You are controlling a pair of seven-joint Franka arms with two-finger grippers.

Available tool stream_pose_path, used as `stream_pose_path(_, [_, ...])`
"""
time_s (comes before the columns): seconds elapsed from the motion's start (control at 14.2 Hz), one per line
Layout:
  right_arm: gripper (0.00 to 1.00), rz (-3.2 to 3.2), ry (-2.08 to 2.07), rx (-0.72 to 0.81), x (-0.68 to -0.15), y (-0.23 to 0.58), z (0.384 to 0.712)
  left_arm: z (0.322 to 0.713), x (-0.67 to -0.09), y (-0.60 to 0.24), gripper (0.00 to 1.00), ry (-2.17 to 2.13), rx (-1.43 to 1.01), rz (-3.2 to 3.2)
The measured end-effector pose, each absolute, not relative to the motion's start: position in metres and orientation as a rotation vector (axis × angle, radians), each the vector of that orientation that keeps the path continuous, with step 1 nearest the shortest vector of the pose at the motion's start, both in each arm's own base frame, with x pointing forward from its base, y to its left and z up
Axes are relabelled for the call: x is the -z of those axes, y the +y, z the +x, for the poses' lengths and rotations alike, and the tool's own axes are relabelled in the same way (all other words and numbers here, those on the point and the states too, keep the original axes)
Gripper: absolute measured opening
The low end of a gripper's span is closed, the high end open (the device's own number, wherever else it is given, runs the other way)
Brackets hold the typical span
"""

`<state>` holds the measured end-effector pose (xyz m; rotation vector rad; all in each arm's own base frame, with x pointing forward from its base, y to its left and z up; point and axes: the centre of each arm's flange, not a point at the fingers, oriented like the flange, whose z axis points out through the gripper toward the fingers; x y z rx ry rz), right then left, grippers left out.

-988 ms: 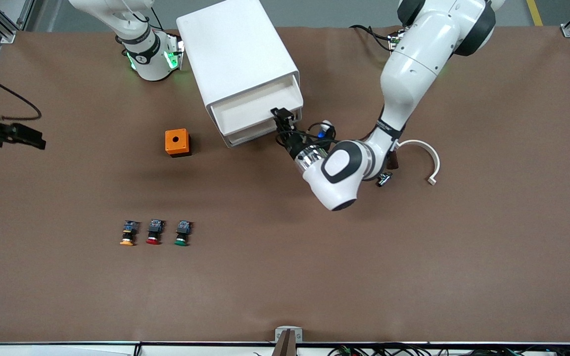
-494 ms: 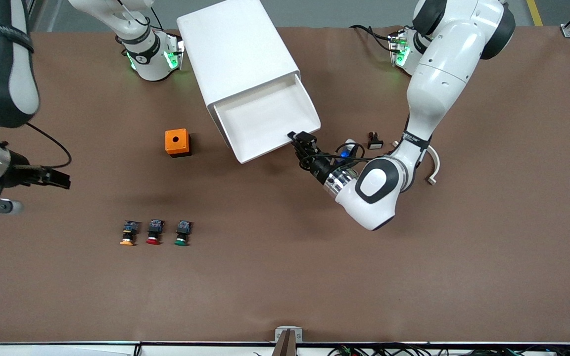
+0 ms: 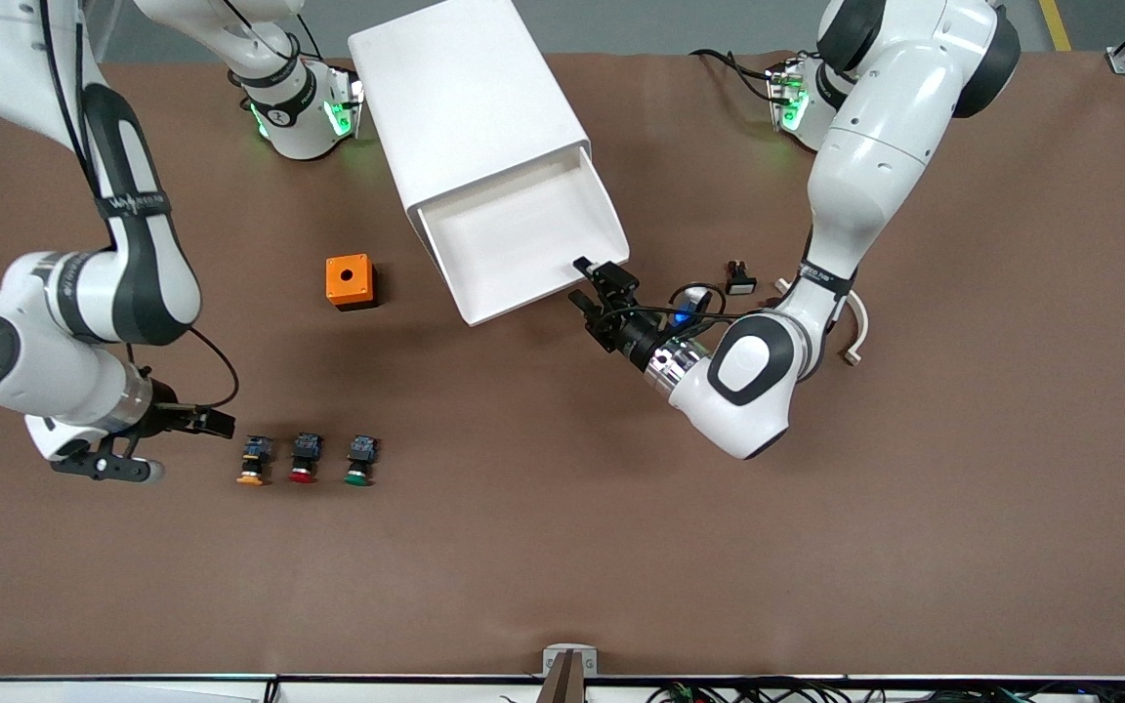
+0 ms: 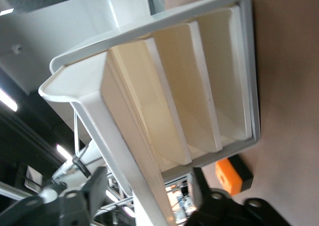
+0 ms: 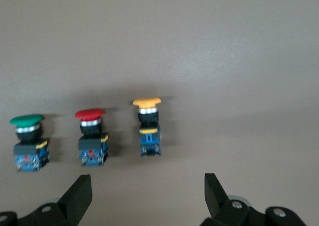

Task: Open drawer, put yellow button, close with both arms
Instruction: 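Grasp the yellow button with the right gripper while the left gripper withdraws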

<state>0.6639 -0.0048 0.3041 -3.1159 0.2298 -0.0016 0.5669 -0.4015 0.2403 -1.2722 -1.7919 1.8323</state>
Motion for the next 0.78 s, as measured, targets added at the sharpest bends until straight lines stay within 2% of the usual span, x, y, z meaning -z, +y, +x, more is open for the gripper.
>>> stream_pose_path(0.14, [1.0, -3.115, 0.241, 0.037, -0.276, -0.005, 0.669, 0.575, -0.249, -0.399, 1.0, -1.752, -1.917, -1.464])
stream_pose_path(0.49, [1.0, -3.096, 0.291, 0.033, -0.221, -0.005, 0.671, 0.613, -0.273, -0.37, 1.0, -1.636, -2.02, -2.073])
stream_pose_path(0.64, [1.0, -3.09, 0.289, 0.034, -0.212, 0.001, 0.671, 0.625, -0.278, -0.356, 1.0, -1.557, -1.964, -2.323])
stream_pose_path(0.78, [1.0, -3.092, 0.279, 0.032, -0.207, 0.006, 0.67, 0.63, -0.288, -0.354, 1.0, -1.459, -1.802, -2.572])
